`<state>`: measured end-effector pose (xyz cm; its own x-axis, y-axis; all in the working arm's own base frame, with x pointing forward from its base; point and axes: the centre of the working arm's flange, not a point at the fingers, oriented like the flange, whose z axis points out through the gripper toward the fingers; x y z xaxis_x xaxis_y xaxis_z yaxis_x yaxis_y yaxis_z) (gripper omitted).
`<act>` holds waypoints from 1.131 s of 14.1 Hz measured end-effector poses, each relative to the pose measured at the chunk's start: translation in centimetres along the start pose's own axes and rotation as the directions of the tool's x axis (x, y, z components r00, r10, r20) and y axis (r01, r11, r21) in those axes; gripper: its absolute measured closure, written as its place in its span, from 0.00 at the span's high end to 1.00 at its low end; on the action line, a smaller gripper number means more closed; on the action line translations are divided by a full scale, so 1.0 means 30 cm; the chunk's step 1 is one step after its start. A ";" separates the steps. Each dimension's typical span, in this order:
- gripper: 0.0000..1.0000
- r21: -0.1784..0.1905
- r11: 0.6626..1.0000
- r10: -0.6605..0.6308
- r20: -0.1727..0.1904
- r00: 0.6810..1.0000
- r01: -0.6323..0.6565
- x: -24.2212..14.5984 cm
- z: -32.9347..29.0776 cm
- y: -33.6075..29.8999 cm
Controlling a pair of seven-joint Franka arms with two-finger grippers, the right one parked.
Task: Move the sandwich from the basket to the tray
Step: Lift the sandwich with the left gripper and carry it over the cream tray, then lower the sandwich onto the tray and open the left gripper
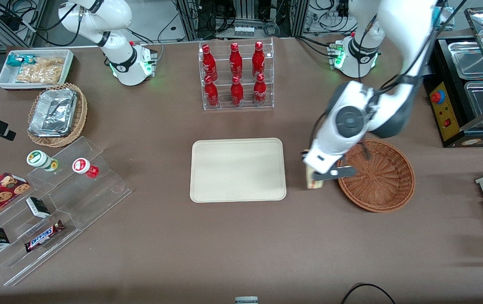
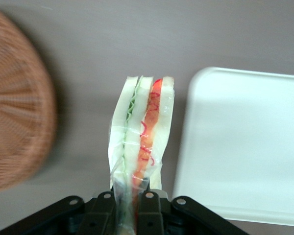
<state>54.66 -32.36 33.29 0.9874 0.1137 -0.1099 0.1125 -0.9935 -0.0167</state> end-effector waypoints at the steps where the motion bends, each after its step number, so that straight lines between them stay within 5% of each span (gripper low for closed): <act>1: 0.14 -0.009 1.000 -0.003 0.002 1.000 0.003 -0.012 0.022 0.091; 8: 0.14 -0.048 0.999 -0.017 -0.003 1.000 0.017 -0.085 0.157 0.511; 16: 0.15 -0.066 0.998 -0.009 -0.006 1.000 0.008 -0.106 0.305 0.672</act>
<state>52.78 -52.73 24.21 0.9871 0.1224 -0.1037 0.1278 -0.9907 0.0476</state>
